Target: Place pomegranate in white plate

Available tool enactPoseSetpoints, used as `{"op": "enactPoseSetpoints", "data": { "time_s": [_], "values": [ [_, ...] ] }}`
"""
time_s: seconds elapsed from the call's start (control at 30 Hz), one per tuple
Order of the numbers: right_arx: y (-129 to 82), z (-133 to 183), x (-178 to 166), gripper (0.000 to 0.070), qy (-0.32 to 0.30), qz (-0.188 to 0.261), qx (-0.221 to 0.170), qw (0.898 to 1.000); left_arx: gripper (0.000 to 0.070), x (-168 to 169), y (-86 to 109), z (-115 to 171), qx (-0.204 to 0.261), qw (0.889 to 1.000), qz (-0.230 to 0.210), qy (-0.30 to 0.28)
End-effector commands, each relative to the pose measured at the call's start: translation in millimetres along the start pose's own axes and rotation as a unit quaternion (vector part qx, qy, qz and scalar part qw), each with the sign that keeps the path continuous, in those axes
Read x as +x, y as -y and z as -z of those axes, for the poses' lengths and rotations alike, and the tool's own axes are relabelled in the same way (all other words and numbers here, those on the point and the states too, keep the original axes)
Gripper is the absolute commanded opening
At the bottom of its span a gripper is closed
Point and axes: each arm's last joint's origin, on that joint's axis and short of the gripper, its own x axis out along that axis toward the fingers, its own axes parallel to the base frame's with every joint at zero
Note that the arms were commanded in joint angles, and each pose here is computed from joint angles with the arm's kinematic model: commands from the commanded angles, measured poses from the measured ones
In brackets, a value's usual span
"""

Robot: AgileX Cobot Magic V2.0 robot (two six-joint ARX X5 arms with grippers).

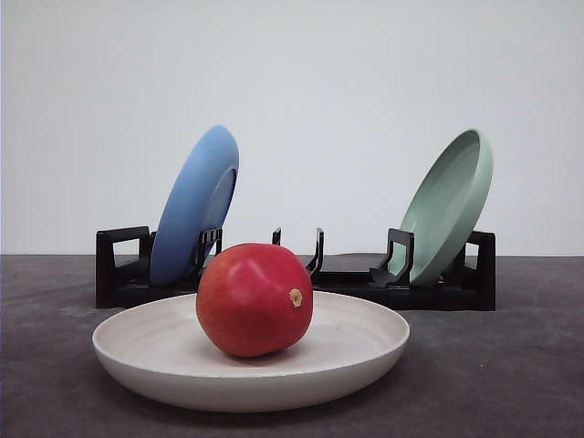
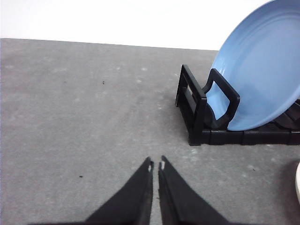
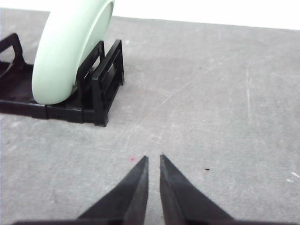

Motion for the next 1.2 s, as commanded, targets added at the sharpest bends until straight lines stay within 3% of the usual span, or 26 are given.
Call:
{"op": "enactPoseSetpoints", "data": {
  "time_s": [0.0, 0.43, 1.17],
  "values": [
    [0, 3, 0, 0.0039, 0.010, 0.004, -0.003, 1.000, 0.0000, 1, -0.4, 4, -0.005, 1.000, 0.000, -0.006],
    [3, 13, 1, 0.0039, 0.050, 0.024, 0.010, 0.998, 0.0000, 1, -0.4, 4, -0.005, 1.000, 0.000, -0.006],
    [2, 12, 1, 0.0039, 0.053, 0.020, 0.010, 0.998, 0.0000, 1, -0.4, 4, -0.005, 1.000, 0.000, -0.006]
  ]
}}
